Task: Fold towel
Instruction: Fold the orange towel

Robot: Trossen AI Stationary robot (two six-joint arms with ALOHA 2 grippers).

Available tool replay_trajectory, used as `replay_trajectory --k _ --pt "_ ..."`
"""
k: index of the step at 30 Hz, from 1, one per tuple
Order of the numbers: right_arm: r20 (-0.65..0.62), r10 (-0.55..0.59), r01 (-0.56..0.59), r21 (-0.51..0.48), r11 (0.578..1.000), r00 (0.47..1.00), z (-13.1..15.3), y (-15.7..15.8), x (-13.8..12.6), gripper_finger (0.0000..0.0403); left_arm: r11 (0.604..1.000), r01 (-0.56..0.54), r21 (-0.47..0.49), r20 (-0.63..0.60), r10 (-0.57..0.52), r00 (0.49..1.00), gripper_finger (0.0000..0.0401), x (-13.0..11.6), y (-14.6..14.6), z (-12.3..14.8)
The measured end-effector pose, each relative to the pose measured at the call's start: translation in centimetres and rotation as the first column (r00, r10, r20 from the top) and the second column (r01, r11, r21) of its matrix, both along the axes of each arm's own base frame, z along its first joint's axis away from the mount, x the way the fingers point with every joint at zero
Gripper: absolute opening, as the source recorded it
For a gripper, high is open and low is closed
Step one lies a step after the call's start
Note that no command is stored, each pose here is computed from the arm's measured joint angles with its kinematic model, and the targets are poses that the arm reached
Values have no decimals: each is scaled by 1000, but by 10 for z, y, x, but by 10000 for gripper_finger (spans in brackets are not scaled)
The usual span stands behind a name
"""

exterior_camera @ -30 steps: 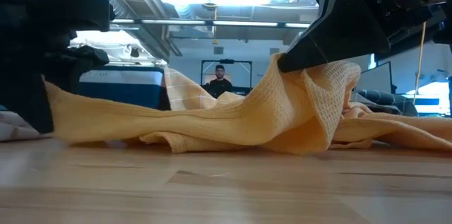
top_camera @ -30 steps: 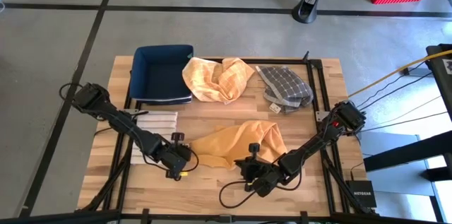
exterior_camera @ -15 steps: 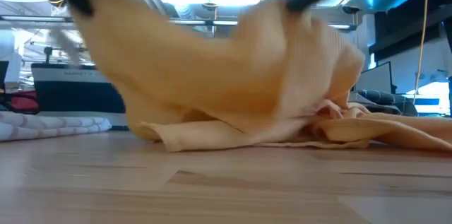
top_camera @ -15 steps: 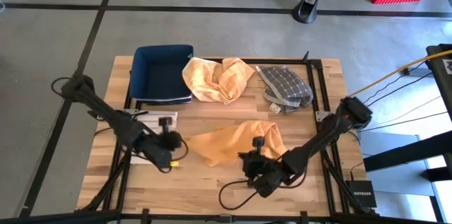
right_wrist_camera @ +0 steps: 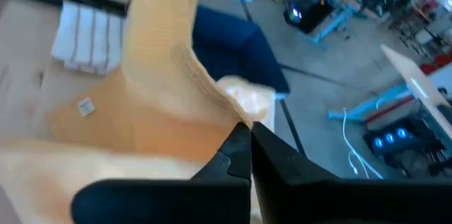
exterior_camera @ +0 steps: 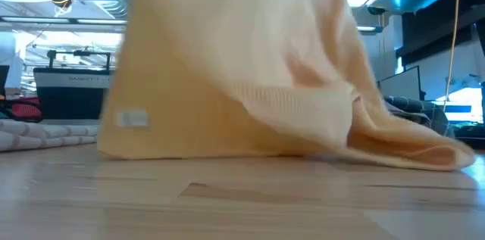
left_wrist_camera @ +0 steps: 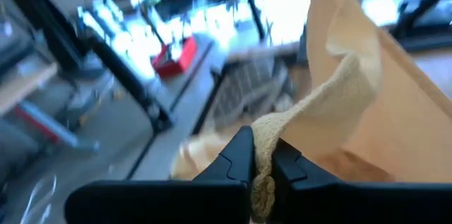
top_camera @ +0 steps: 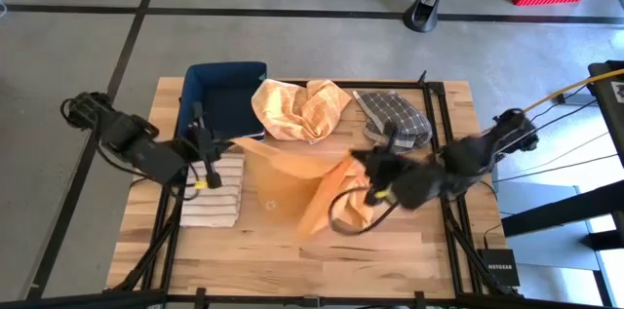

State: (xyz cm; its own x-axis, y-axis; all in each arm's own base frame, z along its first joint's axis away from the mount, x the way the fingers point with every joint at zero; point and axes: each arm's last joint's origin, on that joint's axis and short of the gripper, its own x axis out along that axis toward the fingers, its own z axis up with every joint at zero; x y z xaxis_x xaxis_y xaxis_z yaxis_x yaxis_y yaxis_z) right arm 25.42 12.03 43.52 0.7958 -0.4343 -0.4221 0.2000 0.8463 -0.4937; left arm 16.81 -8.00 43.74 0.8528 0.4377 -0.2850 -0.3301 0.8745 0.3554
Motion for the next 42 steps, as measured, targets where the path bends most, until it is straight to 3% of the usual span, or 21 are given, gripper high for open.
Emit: replay_trajectory --k 6,9,12,14,17,21,25,28,31,35,38,42 --pt "26 251 -252 41 967 968 45 -26 -15 5 994 42 105 131 -56 990 2 4 -2 31" --pt "81 422 -429 153 890 903 63 -40 -22 5 982 -27 186 152 -2 988 3 4 -1 39" --pt "158 463 -489 293 822 872 72 -55 -25 5 969 -98 228 141 66 988 1 3 1 40" --pt "127 435 -450 368 813 891 66 -61 -25 5 965 -110 238 123 82 989 2 3 2 37" --pt "2 387 -353 412 840 922 45 -65 -20 5 967 -112 230 92 93 991 2 2 2 30" --pt "-128 216 -161 342 926 968 14 -71 -9 5 969 -129 212 37 124 992 2 -2 5 18" --pt "-199 3 60 312 948 980 -23 -73 5 10 973 -149 178 -3 152 988 1 -6 7 7" --pt "-292 -115 213 329 920 949 -47 -79 11 44 975 -169 145 -19 174 985 2 -10 10 1" --pt "-400 -157 324 393 861 903 -64 -80 8 98 981 -175 85 -61 181 982 2 -15 13 -7" --pt "-536 -69 388 510 767 841 -95 -65 4 170 979 -202 -17 -134 198 971 2 -23 16 -18" --pt "-604 -50 408 472 782 795 -120 -48 -4 209 969 -239 -61 -179 225 958 2 -27 18 -26" --pt "-628 -146 430 327 842 764 -161 -37 -14 232 964 -255 -76 -220 233 947 2 -25 17 -38"
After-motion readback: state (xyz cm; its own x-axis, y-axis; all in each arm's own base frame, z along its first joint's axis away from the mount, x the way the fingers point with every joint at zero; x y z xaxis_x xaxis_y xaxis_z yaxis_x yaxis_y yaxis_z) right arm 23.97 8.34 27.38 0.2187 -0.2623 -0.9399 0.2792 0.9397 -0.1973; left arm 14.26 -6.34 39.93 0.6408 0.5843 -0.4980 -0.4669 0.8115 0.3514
